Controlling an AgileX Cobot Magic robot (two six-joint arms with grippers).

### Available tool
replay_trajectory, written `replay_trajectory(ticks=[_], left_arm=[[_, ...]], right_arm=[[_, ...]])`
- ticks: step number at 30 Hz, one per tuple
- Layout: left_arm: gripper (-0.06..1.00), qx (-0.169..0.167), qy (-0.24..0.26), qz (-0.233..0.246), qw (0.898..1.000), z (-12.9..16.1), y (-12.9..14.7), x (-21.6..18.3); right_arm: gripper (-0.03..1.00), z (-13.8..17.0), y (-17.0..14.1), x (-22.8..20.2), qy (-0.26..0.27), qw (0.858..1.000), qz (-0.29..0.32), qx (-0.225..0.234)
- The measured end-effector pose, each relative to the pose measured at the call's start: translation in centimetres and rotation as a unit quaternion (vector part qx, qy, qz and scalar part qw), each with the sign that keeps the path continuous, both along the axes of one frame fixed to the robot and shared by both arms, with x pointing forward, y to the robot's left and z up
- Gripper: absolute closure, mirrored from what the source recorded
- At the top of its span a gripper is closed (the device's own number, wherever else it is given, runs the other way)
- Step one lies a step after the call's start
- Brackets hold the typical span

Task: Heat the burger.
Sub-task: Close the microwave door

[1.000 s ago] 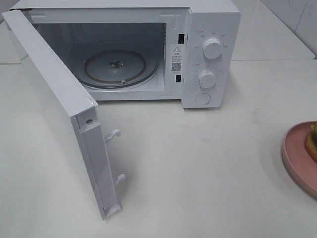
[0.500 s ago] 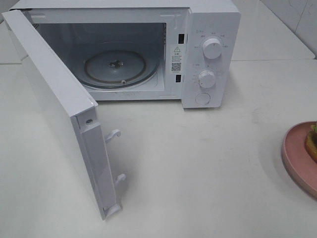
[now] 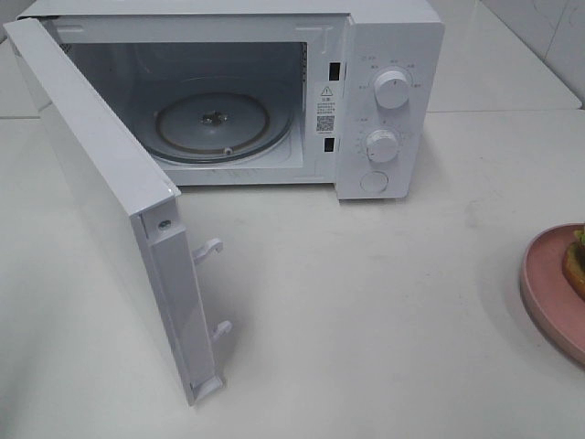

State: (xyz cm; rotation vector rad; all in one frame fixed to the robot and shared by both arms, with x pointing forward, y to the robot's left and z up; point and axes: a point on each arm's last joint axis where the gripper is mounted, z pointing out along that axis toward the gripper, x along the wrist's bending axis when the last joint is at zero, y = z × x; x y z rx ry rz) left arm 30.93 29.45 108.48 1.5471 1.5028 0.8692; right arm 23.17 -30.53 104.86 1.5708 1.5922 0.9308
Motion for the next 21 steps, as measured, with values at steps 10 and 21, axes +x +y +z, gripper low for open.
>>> replay_trajectory(ticks=[10,21], left_arm=[[0.94,-0.005,-0.021,0.017,1.0,-2.4,0.2,5.7],[0.94,0.002,-0.113,0.043,0.993,-6.6,0.6,7.8]], right_arm=[[0.21,0.0,0.0,0.0,0.0,1.0,0.0,0.0],[0.21,0.0,0.0,0.0,0.0,1.0,0.0,0.0]])
